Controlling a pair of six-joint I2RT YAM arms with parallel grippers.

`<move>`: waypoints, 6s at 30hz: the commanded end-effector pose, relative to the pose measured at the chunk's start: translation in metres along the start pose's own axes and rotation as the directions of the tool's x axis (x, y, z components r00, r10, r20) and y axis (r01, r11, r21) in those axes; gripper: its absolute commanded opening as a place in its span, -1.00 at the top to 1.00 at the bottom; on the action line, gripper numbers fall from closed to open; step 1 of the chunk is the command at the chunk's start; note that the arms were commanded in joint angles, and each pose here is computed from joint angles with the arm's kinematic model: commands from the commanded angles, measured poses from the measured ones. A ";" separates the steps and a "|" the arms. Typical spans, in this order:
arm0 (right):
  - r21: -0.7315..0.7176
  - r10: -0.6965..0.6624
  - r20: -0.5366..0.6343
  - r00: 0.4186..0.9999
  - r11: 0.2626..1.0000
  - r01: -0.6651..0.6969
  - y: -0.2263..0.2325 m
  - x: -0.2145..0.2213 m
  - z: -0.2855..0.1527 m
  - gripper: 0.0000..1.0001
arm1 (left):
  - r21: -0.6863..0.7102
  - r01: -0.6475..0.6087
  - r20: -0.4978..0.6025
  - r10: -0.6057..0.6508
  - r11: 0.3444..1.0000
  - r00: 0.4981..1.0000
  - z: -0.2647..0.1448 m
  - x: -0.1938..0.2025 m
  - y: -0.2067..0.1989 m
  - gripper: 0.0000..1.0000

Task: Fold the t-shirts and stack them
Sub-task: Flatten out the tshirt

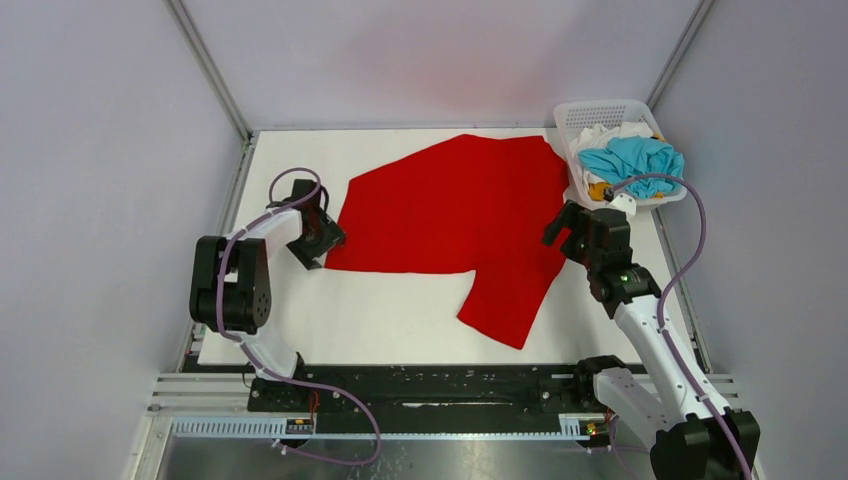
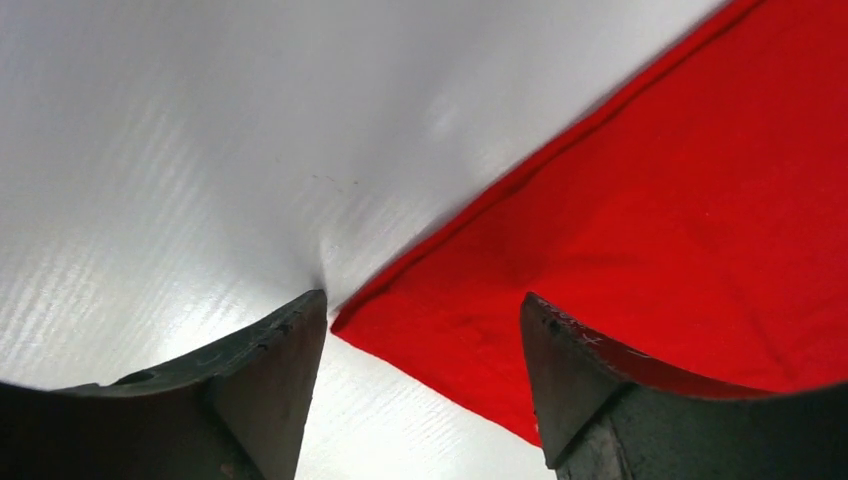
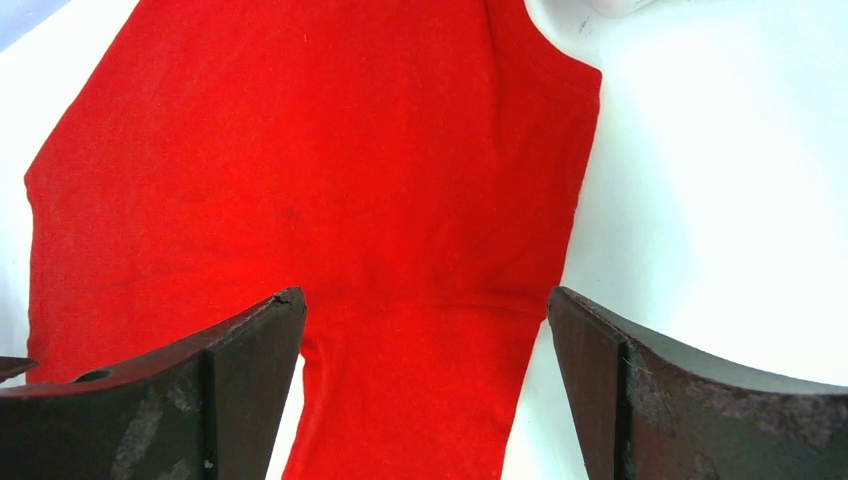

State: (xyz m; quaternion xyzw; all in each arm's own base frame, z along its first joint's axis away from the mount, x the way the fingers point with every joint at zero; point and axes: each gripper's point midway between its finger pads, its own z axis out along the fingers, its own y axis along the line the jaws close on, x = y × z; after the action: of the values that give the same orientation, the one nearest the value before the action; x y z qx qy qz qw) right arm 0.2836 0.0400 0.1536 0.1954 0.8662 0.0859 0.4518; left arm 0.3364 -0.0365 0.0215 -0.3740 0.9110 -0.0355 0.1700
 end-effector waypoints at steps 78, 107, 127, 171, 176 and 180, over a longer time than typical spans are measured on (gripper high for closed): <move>0.275 -0.346 -0.202 0.916 0.878 0.392 0.015 0.074 -0.040 1.00 | 0.258 -0.225 0.196 0.178 0.940 0.964 -0.119 0.021 -0.029 1.00; -0.431 -0.010 0.665 0.747 0.812 0.394 0.108 -0.265 -0.381 1.00 | 0.719 -0.536 0.670 -0.238 0.443 0.703 -0.577 -0.005 -0.004 1.00; 0.081 -0.309 0.693 0.651 0.931 0.356 0.125 -0.323 -0.290 1.00 | 0.633 -0.423 0.664 -0.172 0.649 0.728 -0.502 -0.060 -0.052 1.00; 0.038 -0.182 0.114 0.977 0.983 0.179 0.176 -0.200 0.234 -0.76 | 0.609 0.031 0.112 -0.125 0.792 0.986 -0.037 -0.206 -0.273 -0.98; -0.012 -0.181 0.076 0.980 0.983 0.183 0.178 -0.189 0.217 -0.99 | 0.597 -0.042 0.201 -0.098 0.801 0.975 -0.071 -0.193 -0.254 -0.98; -0.071 -0.172 0.046 0.984 0.982 0.175 0.172 -0.166 0.188 -0.99 | 0.576 -0.078 0.186 -0.037 0.814 0.982 -0.088 -0.166 -0.232 -0.98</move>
State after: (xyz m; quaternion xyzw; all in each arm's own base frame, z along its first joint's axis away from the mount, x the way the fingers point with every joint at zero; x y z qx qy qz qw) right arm 0.5999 0.1050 0.1673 0.1100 0.8867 0.0109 0.4489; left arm 0.5887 -0.0839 0.1125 -0.3446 0.8587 -0.2365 0.2967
